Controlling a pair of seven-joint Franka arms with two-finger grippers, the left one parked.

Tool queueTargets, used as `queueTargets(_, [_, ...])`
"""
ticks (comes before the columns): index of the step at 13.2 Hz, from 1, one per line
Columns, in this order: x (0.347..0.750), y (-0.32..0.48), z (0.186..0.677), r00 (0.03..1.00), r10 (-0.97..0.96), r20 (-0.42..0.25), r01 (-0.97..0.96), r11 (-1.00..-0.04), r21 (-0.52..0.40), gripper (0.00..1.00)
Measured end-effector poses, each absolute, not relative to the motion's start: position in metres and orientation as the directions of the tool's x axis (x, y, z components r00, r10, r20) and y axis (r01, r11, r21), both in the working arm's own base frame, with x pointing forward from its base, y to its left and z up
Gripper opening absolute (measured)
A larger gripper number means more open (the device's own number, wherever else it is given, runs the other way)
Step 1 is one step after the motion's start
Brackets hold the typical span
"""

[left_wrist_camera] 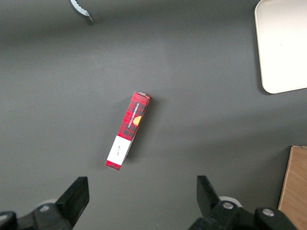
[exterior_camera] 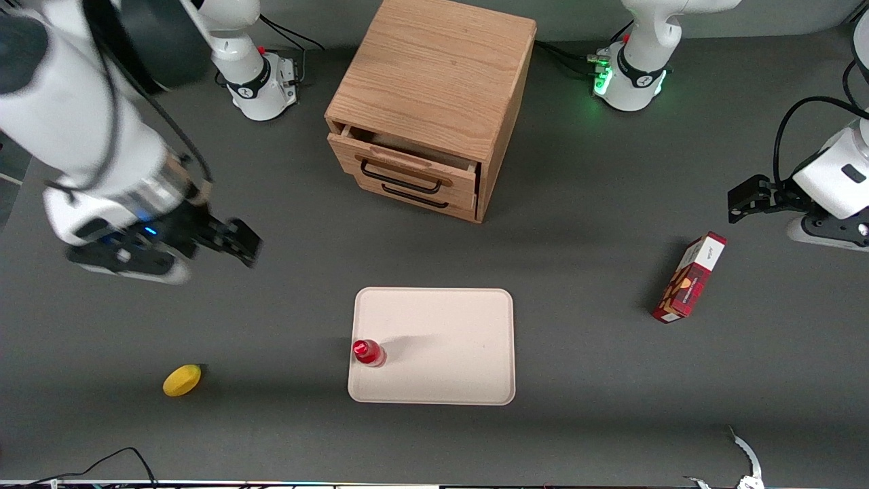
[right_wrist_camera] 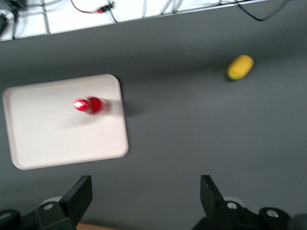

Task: Place coke bottle on tray
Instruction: 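Open the right gripper and raise it away from the bottle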

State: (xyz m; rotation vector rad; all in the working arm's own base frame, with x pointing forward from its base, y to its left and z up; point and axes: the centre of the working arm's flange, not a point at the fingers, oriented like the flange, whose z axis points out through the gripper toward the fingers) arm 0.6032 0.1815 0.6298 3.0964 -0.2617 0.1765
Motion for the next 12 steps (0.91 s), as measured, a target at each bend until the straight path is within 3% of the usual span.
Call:
queueTargets(5, [0.521, 0.037, 0.635, 0.989, -0.149, 0.017, -0.148, -0.989, -0.025, 1.00])
queueTargets(12, [0.479, 0.054, 0.590, 0.993, -0.107, -0.048, -0.108, -0.994, 0.000, 1.00])
